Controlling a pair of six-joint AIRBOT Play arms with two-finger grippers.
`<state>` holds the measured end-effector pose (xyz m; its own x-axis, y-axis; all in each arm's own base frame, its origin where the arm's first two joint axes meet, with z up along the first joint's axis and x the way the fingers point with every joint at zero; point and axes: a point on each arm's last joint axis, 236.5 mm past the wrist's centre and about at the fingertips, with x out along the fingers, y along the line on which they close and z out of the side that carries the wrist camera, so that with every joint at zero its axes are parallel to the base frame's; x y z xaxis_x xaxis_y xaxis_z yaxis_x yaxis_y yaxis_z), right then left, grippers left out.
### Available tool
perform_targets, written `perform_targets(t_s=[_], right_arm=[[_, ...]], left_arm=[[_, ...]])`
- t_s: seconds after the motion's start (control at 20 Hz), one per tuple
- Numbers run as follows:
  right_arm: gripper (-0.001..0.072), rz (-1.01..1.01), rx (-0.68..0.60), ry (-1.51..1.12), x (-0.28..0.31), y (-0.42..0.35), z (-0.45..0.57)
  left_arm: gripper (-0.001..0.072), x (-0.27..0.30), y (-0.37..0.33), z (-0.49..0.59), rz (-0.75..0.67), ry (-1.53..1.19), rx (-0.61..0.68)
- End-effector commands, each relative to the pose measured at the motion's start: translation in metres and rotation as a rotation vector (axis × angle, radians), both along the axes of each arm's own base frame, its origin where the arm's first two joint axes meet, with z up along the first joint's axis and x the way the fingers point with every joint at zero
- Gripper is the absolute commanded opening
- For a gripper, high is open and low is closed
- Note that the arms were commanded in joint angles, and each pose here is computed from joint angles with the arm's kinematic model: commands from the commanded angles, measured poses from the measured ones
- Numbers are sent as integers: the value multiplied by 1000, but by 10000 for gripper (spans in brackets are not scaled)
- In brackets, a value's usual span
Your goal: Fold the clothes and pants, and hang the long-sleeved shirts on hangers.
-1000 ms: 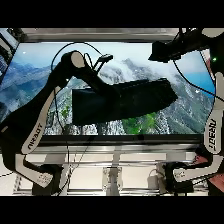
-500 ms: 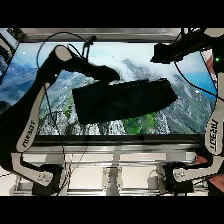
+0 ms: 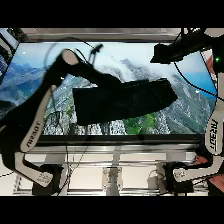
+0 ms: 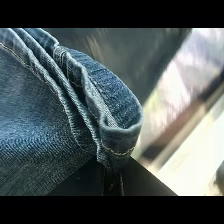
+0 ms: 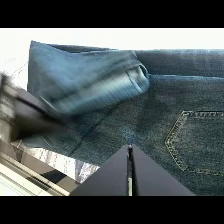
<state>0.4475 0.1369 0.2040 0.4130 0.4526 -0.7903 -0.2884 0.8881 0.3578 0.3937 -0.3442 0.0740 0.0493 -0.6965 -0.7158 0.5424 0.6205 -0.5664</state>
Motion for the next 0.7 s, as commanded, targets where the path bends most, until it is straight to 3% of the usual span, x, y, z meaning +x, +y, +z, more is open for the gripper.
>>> perform_targets(t_s=[0.0,0.15,0.3,0.4,0.65], right_arm=[[33,1,0,0,0,0,0],[33,2,-1,3,-1,0,0],[33,5,-3,10,-3,0,-1],[33,12,-8,24,-6,-1,-3],[33,10,-25,31,-5,-4,-7]], left_arm=[[24,-54,-52,-54,-159,89,71],[29,-108,-87,-90,-292,160,124],[37,-127,-98,-107,-330,187,146],[76,-115,-89,-111,-282,197,173],[42,-59,-41,-109,-120,190,210]])
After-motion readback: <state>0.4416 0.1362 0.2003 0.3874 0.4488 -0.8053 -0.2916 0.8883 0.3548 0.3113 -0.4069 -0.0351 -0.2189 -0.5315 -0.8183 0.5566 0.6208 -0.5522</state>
